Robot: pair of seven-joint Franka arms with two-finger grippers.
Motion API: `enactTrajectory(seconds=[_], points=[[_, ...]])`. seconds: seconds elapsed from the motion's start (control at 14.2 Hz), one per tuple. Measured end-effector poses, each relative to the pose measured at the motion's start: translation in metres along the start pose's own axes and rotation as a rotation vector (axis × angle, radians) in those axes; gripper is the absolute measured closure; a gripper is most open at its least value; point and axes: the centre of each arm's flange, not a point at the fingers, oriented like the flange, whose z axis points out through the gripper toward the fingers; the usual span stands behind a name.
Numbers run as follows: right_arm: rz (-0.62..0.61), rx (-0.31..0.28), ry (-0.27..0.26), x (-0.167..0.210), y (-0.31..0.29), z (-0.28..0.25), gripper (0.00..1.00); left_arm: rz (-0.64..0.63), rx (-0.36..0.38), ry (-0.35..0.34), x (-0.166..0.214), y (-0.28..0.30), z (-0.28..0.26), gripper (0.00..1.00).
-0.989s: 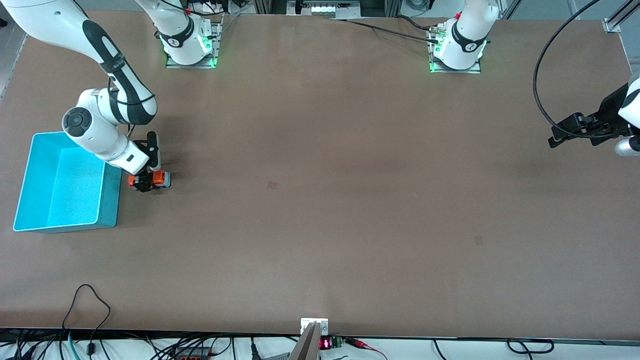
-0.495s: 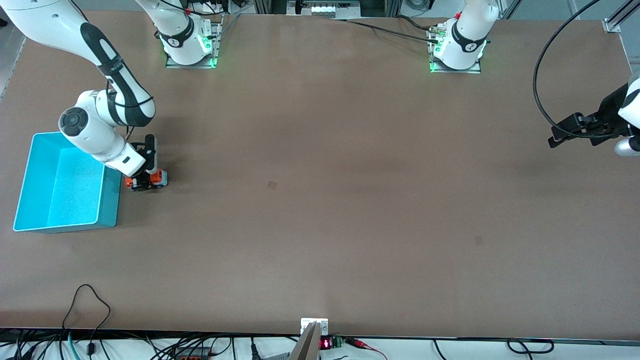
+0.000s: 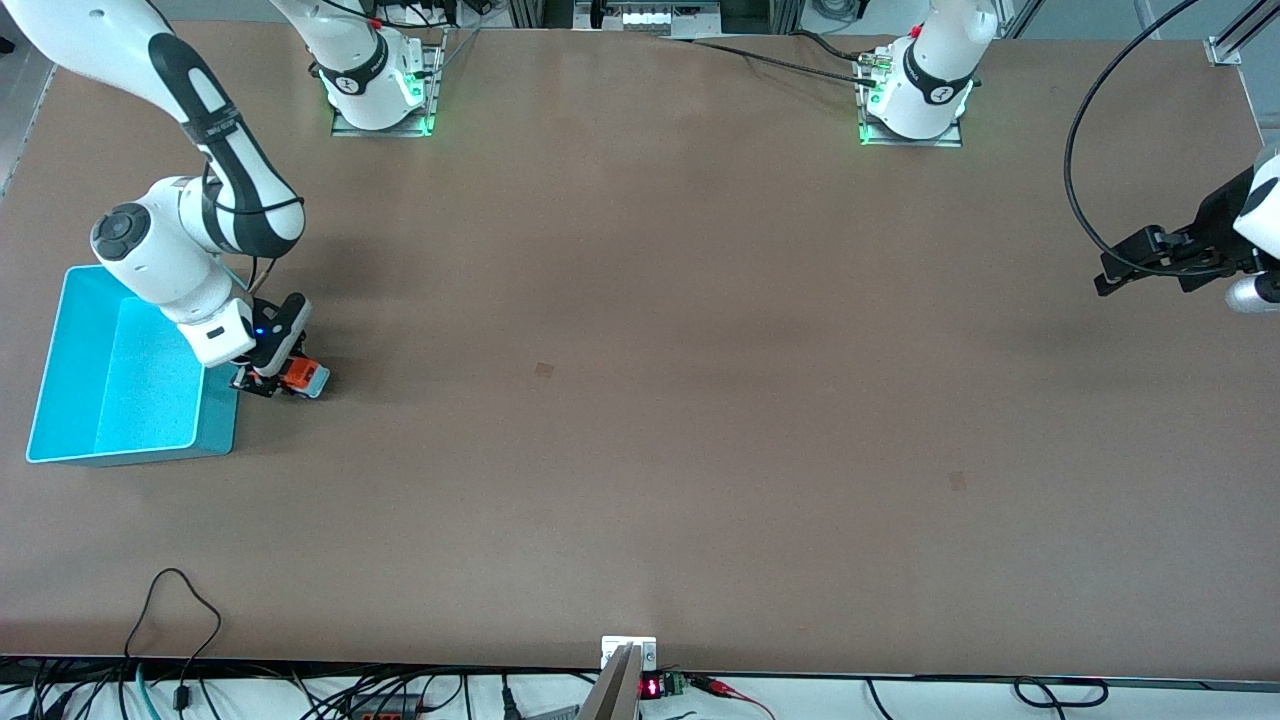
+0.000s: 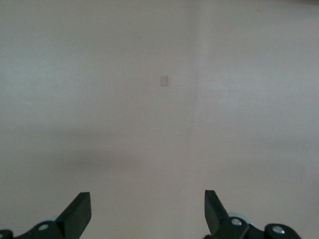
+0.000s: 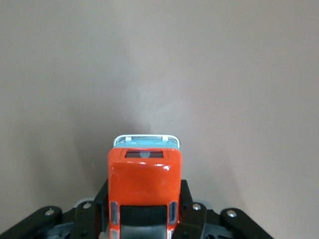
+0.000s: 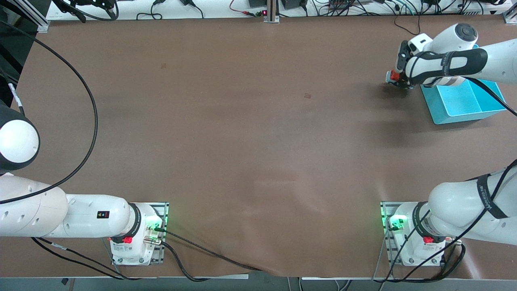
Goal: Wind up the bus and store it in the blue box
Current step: 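Lift the bus with the right gripper and lower it into the cyan box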
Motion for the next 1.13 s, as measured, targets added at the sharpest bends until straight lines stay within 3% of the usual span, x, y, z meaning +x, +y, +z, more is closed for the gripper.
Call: enactTrajectory(seconds=[0.14, 0.35, 0.64, 0.85, 1.13], points=[[0.209, 0.047, -0.029, 0.027, 0.006, -0.029, 0.46, 0.004, 0.000, 0.000, 0.000, 0.002, 0.000, 0.00], [0.483, 0.115, -0.115, 0.037, 0.021, -0.076, 0.46, 0.008, -0.001, 0.001, -0.001, 0.005, -0.001, 0.00], [0.804, 0.138, -0.209, -0.008, 0.036, -0.099, 0.46, 0.009, 0.000, -0.009, -0.002, 0.005, -0.001, 0.00], [0.915, 0.117, -0.250, -0.068, 0.051, -0.098, 0.46, 0.011, -0.001, -0.012, -0.004, 0.006, -0.002, 0.00], [0.935, 0.082, -0.292, -0.128, 0.081, -0.093, 0.46, 0.022, -0.001, -0.013, -0.005, 0.012, -0.003, 0.00]])
